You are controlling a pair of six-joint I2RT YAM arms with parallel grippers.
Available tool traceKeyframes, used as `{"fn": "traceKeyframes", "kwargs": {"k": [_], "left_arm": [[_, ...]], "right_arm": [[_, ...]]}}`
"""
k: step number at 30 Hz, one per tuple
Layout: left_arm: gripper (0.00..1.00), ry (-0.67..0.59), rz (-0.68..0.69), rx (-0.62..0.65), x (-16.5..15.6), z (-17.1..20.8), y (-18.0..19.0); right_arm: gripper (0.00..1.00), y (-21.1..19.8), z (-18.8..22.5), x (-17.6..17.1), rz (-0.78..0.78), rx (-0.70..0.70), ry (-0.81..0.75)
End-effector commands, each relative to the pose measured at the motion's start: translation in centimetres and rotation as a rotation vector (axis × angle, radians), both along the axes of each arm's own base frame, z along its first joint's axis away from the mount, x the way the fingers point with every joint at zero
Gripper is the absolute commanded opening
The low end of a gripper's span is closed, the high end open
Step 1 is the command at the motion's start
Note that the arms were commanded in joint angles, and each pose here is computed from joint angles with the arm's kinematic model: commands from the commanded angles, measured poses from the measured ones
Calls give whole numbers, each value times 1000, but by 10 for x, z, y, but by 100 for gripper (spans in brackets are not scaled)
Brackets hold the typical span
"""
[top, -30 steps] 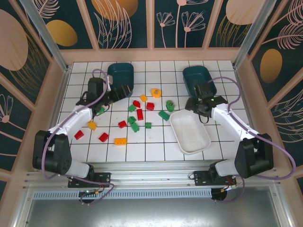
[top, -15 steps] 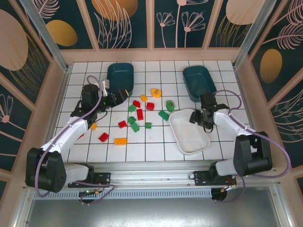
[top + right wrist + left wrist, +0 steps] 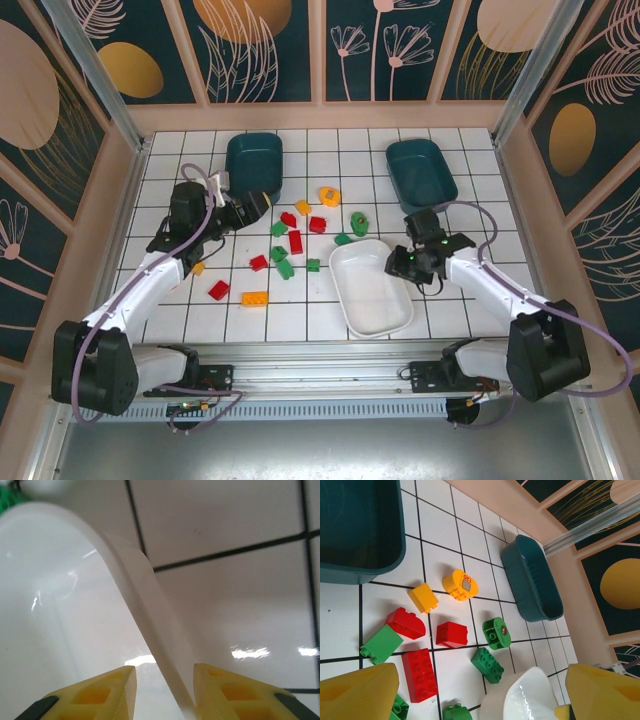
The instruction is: Sort the legos into containers by color
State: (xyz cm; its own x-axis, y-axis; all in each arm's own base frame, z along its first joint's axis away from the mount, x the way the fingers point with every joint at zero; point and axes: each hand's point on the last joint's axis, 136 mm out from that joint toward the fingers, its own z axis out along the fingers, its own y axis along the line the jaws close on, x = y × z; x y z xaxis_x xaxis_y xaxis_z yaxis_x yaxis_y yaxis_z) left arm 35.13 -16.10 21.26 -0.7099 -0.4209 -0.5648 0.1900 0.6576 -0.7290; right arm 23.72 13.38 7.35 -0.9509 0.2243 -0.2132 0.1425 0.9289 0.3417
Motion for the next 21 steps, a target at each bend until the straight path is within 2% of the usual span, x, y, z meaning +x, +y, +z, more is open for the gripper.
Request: {"fn": "traceKeyframes", "kwargs": {"k": [1,5,12,17,21], "left_arm": [[86,-22,-13,-19,-6,7,0],[86,-21,-10,-23,-7,5,0],[86,-13,-13,-31,-9,-1,-1],[86,2,-10,-30,-11,-9,0],[86,11,-7,-12,-11,-14,2]], "right_arm": [[35,0,1,-12,-33,5,29],[34,-3,-2,-22,-19,-10,45],[33,9,-31,-37,44,-76,103],[23,12,-40,-45,79,-131,108],[19,16,-39,-52,135,-168,90]]}}
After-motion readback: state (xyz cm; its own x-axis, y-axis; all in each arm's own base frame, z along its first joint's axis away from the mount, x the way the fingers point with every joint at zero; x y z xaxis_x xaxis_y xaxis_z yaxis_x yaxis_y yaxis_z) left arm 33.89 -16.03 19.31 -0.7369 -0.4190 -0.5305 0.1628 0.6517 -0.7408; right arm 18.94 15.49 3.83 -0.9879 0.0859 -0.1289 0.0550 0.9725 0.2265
